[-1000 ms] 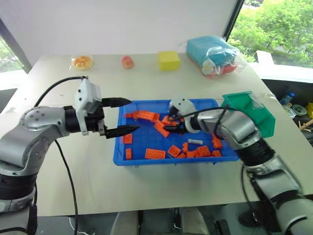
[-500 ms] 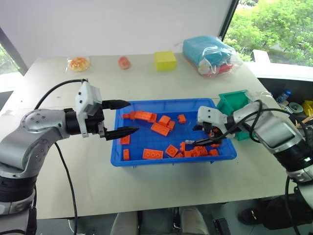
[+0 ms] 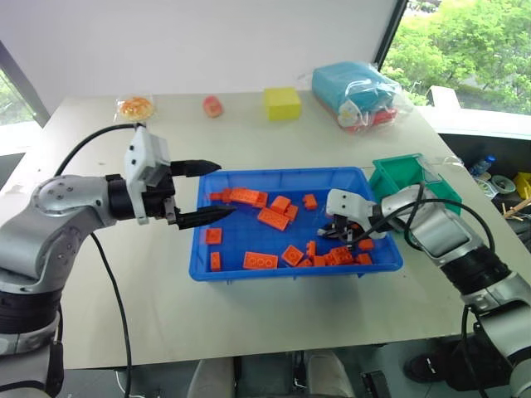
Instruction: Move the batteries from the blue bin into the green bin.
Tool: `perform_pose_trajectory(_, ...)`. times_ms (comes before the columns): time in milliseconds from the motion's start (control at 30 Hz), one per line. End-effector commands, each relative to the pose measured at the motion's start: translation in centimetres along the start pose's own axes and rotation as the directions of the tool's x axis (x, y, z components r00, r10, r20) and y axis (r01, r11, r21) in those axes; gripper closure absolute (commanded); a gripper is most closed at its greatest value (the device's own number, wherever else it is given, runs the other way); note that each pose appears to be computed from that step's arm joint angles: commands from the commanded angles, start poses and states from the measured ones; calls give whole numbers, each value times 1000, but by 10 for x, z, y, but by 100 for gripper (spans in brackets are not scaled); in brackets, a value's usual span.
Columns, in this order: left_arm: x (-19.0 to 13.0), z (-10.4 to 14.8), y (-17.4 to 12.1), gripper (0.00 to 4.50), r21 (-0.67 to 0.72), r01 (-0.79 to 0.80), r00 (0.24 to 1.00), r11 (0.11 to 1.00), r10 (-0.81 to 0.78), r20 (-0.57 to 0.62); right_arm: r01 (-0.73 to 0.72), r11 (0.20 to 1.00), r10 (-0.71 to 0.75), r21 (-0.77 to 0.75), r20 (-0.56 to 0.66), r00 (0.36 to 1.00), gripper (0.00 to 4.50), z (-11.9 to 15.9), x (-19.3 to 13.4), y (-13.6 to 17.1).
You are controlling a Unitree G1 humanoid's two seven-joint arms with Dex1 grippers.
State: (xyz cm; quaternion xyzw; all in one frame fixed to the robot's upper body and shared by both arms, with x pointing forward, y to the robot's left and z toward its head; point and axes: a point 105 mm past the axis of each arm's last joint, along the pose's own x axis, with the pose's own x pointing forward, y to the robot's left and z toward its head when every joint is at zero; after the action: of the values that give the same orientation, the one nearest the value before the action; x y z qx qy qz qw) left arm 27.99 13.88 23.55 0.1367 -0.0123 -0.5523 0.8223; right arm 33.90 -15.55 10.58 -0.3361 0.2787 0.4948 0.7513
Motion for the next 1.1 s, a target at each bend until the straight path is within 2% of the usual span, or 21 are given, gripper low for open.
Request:
perform_pose_trajectory(33,-1,9,1,0,44,0,1000,999,0,10,107,992,-114,61,135,984,448,34,-41,-26)
perform_pose_trajectory(167,-2,6,0,0,38,-2,1000,999,2,6,315,931,-345,185,166,924,448,37,-92,-69)
perform_pose_trajectory(300,-2,0,0,0,26,3,1000,1000,-3,-4,536,812,-553,231,12,833,448,-6,-141,-99)
perform_pose_trajectory(400,-2,-3,0,0,19,12,1000,1000,-12,-6,611,762,-609,216,-81,789,448,-31,-154,-105)
perform_pose_trajectory(467,0,-3,1,0,17,20,1000,1000,-20,-6,609,769,-598,196,-118,793,448,-45,-152,-101)
perform_pose_trajectory(533,1,-2,1,0,21,28,1000,999,-28,-3,634,755,-616,168,-148,774,345,-55,-151,-100)
perform_pose_trajectory(567,2,-2,2,0,22,31,1000,999,-31,-3,644,749,-626,155,-154,765,308,-58,-151,-101)
perform_pose_trajectory(667,1,0,4,0,26,35,999,999,-35,-3,680,715,-674,163,-95,732,164,-51,-156,-105)
perform_pose_trajectory(700,0,0,4,0,27,37,999,999,-37,-4,676,715,-679,178,-49,732,110,-45,-161,-105)
perform_pose_trajectory(800,-6,-1,5,0,32,40,999,999,-39,-17,599,784,-619,161,134,774,110,-25,-176,-91)
perform_pose_trajectory(867,-11,-1,5,0,30,39,999,999,-38,-26,503,858,-513,105,219,830,110,-19,-185,-70)
perform_pose_trajectory(967,-19,1,5,0,13,39,999,999,-38,-34,332,940,-339,73,292,894,110,-13,-196,-38)
perform_pose_trajectory(1100,-30,1,1,0,-8,65,996,998,-65,-60,225,973,-232,61,312,921,110,-13,-202,-20)
